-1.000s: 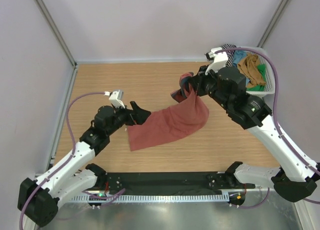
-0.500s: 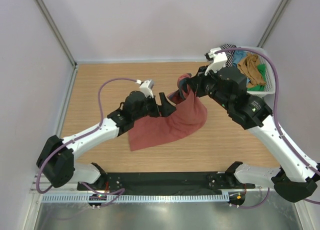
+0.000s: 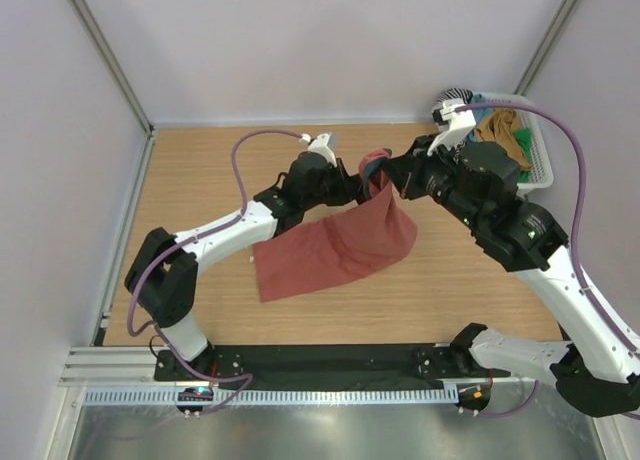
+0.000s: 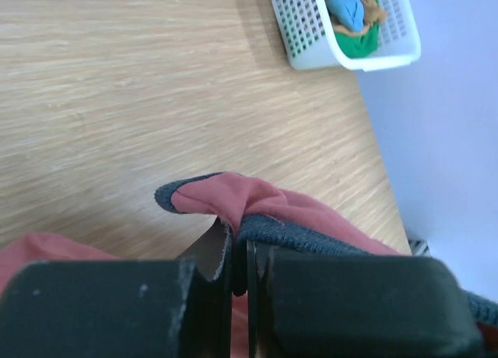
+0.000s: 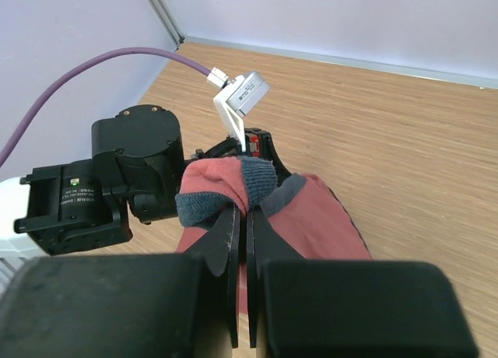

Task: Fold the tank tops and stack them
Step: Flatten the tank top out

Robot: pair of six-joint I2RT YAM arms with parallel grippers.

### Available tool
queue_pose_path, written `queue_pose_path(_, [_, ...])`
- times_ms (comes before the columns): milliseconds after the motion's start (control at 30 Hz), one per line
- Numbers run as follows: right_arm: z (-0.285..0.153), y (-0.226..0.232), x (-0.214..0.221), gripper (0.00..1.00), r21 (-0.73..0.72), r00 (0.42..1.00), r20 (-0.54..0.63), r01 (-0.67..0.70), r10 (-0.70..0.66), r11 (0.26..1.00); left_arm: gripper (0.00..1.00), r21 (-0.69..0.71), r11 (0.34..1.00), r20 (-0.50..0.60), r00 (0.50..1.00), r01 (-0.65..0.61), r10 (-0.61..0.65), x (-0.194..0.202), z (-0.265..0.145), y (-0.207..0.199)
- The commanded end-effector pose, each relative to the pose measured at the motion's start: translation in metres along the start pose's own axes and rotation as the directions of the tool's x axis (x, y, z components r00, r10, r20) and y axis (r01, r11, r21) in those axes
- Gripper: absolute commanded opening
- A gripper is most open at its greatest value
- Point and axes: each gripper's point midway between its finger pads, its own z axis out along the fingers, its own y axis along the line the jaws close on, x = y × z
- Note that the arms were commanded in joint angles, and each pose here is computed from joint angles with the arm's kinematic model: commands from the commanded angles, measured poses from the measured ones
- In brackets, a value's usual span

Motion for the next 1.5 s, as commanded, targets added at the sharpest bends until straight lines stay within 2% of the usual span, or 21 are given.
queue_pose_path(0, [-0.014,-0.003,-0.020,0.01,0.016,0.997,0.075,-0.017,0.016,1.000,0.00,-0.028,0.999,0.140,0.989,-0.043,0.047,-0.047,-0.023,-0.015])
queue_pose_path(33, [-0.013,-0.007,-0.018,0.01,0.037,0.997,0.070,-0.013,0.011,0.999,0.00,-0.043,0.998,0.195,0.979,-0.054,0.062,-0.065,-0.036,-0.019])
queue_pose_path(100, [-0.008,-0.016,-0.015,0.01,0.087,0.998,0.070,-0.004,-0.002,0.996,0.00,-0.106,0.989,0.208,0.970,-0.107,0.127,-0.077,-0.053,-0.015])
queue_pose_path(200, [0.010,-0.025,-0.019,0.01,0.155,0.997,0.074,0.010,-0.022,0.988,0.00,-0.254,0.954,0.276,0.934,-0.156,0.226,-0.119,-0.091,-0.012])
queue_pose_path(233, [0.023,-0.026,-0.018,0.01,0.176,0.998,0.057,0.022,-0.032,0.984,0.00,-0.268,0.950,0.324,0.913,-0.162,0.247,-0.144,-0.108,-0.025])
queue_pose_path(300, [0.023,-0.019,-0.057,0.01,0.180,0.992,0.128,-0.001,-0.022,0.984,0.00,-0.360,0.914,0.334,0.889,-0.188,0.314,-0.168,-0.140,-0.024])
queue_pose_path(333, [0.022,-0.012,-0.067,0.01,0.163,0.991,0.134,-0.006,-0.016,0.987,0.00,-0.346,0.921,0.398,0.860,-0.181,0.319,-0.198,-0.165,-0.047])
queue_pose_path(367, [0.031,-0.004,-0.075,0.01,0.138,0.991,0.134,-0.006,-0.013,0.990,0.00,-0.378,0.906,0.385,0.859,-0.188,0.338,-0.204,-0.183,-0.047])
queue_pose_path(400, [0.014,0.012,-0.113,0.01,0.077,0.977,0.215,-0.035,0.017,0.996,0.00,-0.402,0.897,0.411,0.840,-0.182,0.355,-0.218,-0.203,-0.052])
queue_pose_path(433, [0.009,0.027,-0.124,0.01,0.001,0.974,0.225,-0.030,0.030,1.000,0.00,-0.391,0.903,0.475,0.801,-0.179,0.364,-0.243,-0.237,-0.070])
queue_pose_path(500, [-0.013,0.049,-0.158,0.01,-0.104,0.952,0.297,-0.042,0.071,0.994,0.00,-0.382,0.906,0.524,0.766,-0.181,0.374,-0.258,-0.286,-0.082])
queue_pose_path(667, [-0.054,0.109,-0.172,0.01,-0.439,0.948,0.265,-0.045,0.177,0.897,0.00,-0.257,0.945,0.678,0.659,-0.200,0.324,-0.273,-0.404,-0.113])
queue_pose_path(733, [-0.061,0.114,-0.167,0.01,-0.475,0.948,0.252,-0.052,0.192,0.879,0.00,-0.219,0.954,0.711,0.635,-0.207,0.301,-0.269,-0.433,-0.116])
queue_pose_path(867, [-0.048,0.084,-0.152,0.01,-0.337,0.949,0.260,-0.086,0.180,0.938,0.00,-0.250,0.948,0.720,0.618,-0.196,0.317,-0.269,-0.430,-0.107])
queue_pose_path(900, [-0.036,0.068,-0.147,0.01,-0.246,0.948,0.268,-0.107,0.173,0.963,0.00,-0.281,0.938,0.709,0.615,-0.201,0.344,-0.269,-0.423,-0.103])
queue_pose_path(1033, [0.003,0.041,-0.121,0.01,-0.084,0.971,0.210,-0.095,0.111,0.992,0.00,-0.407,0.888,0.621,0.649,-0.213,0.439,-0.276,-0.364,-0.090])
queue_pose_path(1067, [0.022,0.038,-0.111,0.01,-0.055,0.979,0.179,-0.089,0.097,0.995,0.00,-0.452,0.867,0.576,0.675,-0.207,0.462,-0.275,-0.340,-0.082])
queue_pose_path(1133, [0.034,0.034,-0.105,0.01,-0.027,0.984,0.160,-0.073,0.077,0.997,0.00,-0.465,0.863,0.564,0.684,-0.198,0.462,-0.279,-0.332,-0.082])
queue_pose_path(1267, [0.046,0.044,-0.104,0.01,-0.073,0.986,0.149,-0.061,0.071,0.995,0.00,-0.480,0.864,0.581,0.684,-0.150,0.442,-0.284,-0.341,-0.078])
queue_pose_path(1400, [0.028,0.074,-0.126,0.01,-0.230,0.978,0.188,-0.042,0.086,0.972,0.00,-0.459,0.882,0.680,0.598,-0.101,0.423,-0.297,-0.407,-0.084])
queue_pose_path(1467, [0.014,0.095,-0.137,0.01,-0.343,0.975,0.197,-0.028,0.101,0.939,0.00,-0.404,0.905,0.728,0.552,-0.133,0.406,-0.300,-0.433,-0.096])
